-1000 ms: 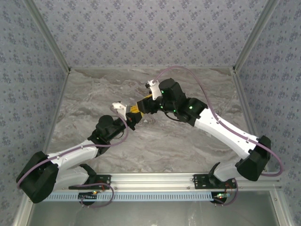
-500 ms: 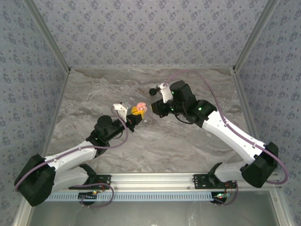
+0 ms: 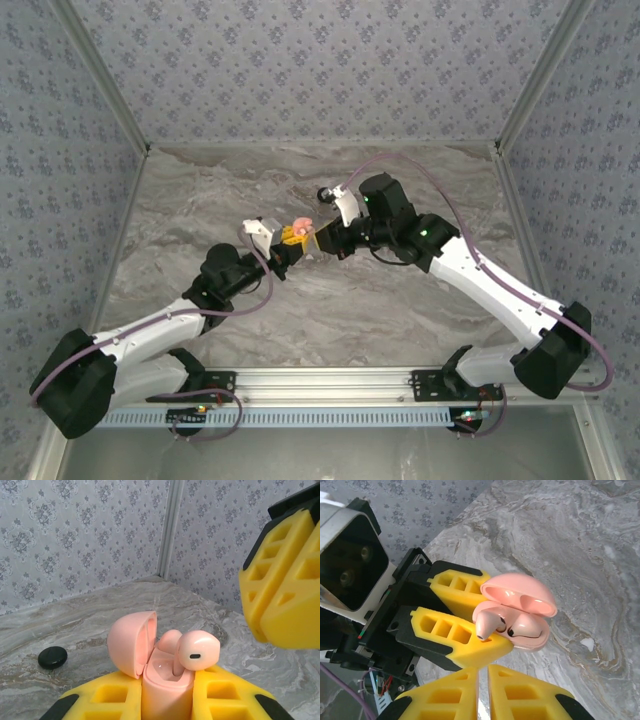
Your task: Insert wireless bluetooth earbuds into charging case
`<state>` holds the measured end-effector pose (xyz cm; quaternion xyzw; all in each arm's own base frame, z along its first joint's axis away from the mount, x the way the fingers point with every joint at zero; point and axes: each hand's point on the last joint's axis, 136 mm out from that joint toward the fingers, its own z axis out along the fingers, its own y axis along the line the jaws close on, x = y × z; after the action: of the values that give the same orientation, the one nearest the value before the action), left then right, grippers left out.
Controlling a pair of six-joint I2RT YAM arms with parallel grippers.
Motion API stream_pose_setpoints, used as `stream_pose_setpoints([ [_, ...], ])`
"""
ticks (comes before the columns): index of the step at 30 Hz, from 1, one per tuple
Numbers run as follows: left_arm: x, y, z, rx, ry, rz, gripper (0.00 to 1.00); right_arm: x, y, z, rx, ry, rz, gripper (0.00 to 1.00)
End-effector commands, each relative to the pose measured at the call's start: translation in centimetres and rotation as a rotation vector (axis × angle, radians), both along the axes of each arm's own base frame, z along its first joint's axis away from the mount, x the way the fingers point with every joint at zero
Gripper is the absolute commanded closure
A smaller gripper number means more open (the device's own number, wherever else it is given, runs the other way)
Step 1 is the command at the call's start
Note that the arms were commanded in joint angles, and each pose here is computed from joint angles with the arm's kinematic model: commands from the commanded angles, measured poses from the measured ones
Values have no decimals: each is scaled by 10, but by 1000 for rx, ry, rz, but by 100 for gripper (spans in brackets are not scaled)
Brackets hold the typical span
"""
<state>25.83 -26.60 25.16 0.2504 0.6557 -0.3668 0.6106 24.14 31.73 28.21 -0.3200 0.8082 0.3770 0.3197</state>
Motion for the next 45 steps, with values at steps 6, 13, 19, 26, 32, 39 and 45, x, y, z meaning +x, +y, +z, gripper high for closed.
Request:
stream_pose_setpoints([
  [6,-4,-7,24,-27,-61,-43,95,-6,15,1,8,10,59,86],
  [13,-5,-9,22,-21,-60,-56,95,-2,18,2,10,10,50,86],
  [19,-5,-8,19,-13,-58,-50,95,2,14,2,-7,-5,16,86],
  [26,0,-3,18,-6,-50,-8,95,10,4,1,-46,-27,-49,87],
  [32,-1,-5,18,-3,-52,-19,95,13,5,3,-37,-30,-61,87],
  [39,-3,-7,18,-2,-53,-39,95,10,12,7,-12,-21,-24,86],
  [45,-5,-10,19,-1,-54,-58,95,9,17,7,-3,-10,-9,86],
])
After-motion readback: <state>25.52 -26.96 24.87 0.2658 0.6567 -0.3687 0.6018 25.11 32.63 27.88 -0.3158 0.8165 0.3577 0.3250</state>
